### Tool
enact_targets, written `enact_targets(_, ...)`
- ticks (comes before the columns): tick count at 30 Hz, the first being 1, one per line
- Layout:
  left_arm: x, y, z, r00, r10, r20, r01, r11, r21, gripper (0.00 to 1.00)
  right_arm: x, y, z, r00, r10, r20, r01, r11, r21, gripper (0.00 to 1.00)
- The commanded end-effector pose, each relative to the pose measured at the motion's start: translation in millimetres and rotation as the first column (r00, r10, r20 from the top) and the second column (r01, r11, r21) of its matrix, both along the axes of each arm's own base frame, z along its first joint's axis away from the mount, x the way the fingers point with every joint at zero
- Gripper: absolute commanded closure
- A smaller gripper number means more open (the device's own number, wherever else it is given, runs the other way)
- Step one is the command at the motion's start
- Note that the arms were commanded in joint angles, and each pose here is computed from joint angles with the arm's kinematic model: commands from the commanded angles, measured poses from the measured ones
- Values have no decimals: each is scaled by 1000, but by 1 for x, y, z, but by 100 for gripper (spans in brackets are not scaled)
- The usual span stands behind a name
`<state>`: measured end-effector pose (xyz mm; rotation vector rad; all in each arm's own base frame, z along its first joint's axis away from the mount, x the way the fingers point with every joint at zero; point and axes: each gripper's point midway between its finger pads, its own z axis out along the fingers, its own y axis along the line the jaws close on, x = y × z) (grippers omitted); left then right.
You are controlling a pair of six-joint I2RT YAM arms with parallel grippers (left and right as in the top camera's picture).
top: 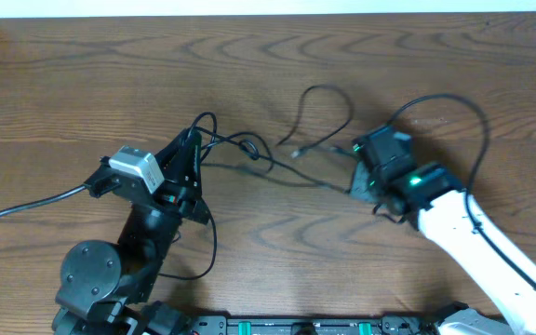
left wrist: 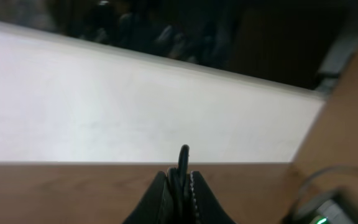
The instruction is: Untangle cables
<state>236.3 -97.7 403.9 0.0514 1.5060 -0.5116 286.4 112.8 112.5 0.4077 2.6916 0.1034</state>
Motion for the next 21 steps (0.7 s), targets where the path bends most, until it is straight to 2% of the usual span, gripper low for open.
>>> enact_targets(1,-3,34,12,985,170,21,-169,986,-6,92,33,-72,49,974,-140,177,176,963,-202,99)
enact_targets(5,-2,34,-14,983,171,-66,-168,984,58,92,53,-106,96,943,-209,260,256,952,-166,99)
enact_targets(9,-2,36,-41,971,191,-145,-169,974,150,92,70,-126,140,929,-176,324,229,964,-133,99)
enact_targets(15,-5,78,-69,884,417,-210,-359,895,266,92,79,-166,194,880,-193,433,283,947,-153,99)
enact_targets(21,-11,115,-69,776,604,-179,-536,782,317,92,78,-192,202,859,-234,456,339,927,-162,99)
